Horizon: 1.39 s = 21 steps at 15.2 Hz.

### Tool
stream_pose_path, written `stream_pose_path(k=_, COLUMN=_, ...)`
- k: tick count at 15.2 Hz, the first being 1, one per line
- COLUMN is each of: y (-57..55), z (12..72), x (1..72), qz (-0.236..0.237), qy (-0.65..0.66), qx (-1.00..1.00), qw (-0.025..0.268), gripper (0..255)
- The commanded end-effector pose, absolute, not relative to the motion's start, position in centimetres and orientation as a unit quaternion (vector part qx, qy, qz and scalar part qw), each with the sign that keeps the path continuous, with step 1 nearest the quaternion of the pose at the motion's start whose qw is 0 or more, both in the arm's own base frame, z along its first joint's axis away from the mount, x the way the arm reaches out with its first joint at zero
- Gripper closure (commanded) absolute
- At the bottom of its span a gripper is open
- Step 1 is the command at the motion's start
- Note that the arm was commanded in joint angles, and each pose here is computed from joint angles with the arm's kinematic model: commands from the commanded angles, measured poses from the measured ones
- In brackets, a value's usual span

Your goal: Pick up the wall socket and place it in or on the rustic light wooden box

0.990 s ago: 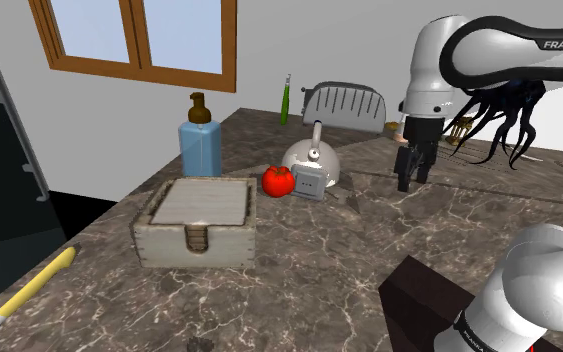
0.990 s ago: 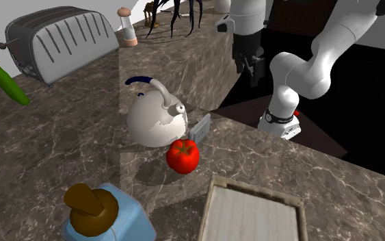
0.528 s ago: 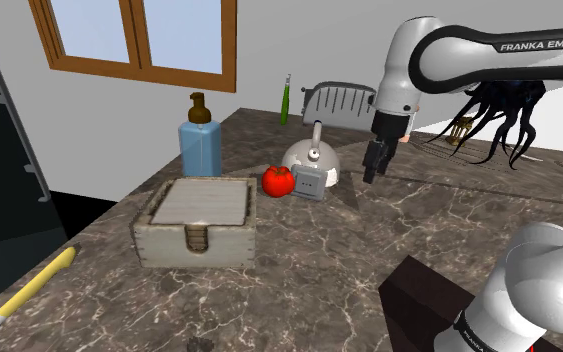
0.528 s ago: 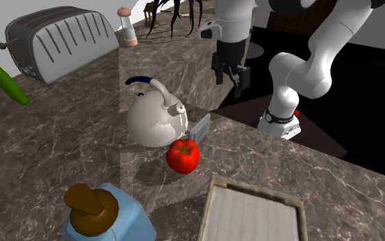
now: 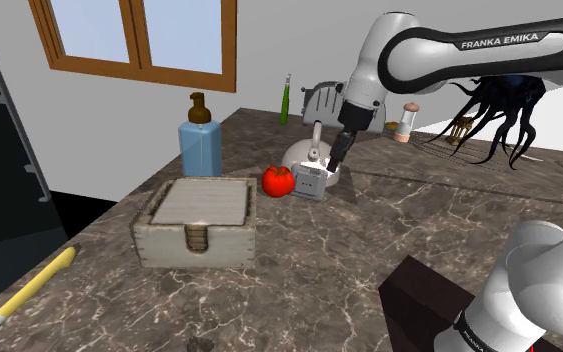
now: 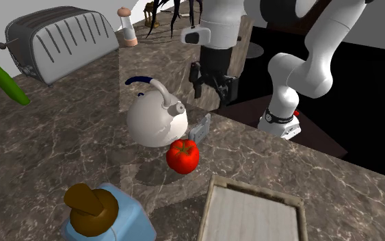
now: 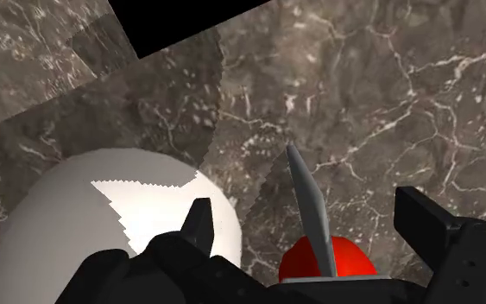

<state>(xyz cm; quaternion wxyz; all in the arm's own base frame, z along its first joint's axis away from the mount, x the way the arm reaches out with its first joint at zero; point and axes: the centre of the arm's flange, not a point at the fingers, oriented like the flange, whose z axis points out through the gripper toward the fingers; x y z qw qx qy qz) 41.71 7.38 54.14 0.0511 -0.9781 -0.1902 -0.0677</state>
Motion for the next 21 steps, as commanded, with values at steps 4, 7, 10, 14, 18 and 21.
stream_pose_path(k=4, y=10.9, z=55.2, x=45.3, qz=-0.126, qy=-0.266, qx=-0.954, qw=0.059, gripper=0)
stream_pose_path(k=7, y=11.6, z=54.3, x=45.9, qz=-0.134, qy=-0.275, qx=-0.95, qw=0.06, gripper=0)
stream_pose_path(k=10, y=11.9, z=52.8, x=46.3, qz=-0.134, qy=-0.275, qx=-0.95, qw=0.06, gripper=0)
stream_pose_path(k=14, y=12.2, z=51.5, x=46.6, qz=-0.134, qy=-0.275, qx=-0.95, qw=0.06, gripper=0)
stream_pose_path(k=18, y=12.2, z=51.5, x=46.6, qz=-0.134, qy=-0.275, qx=-0.95, qw=0.06, gripper=0)
stream_pose_path(k=21, y=12.1, z=51.5, x=46.5, qz=-0.134, qy=-0.275, qx=-0.95, qw=0.06, gripper=255)
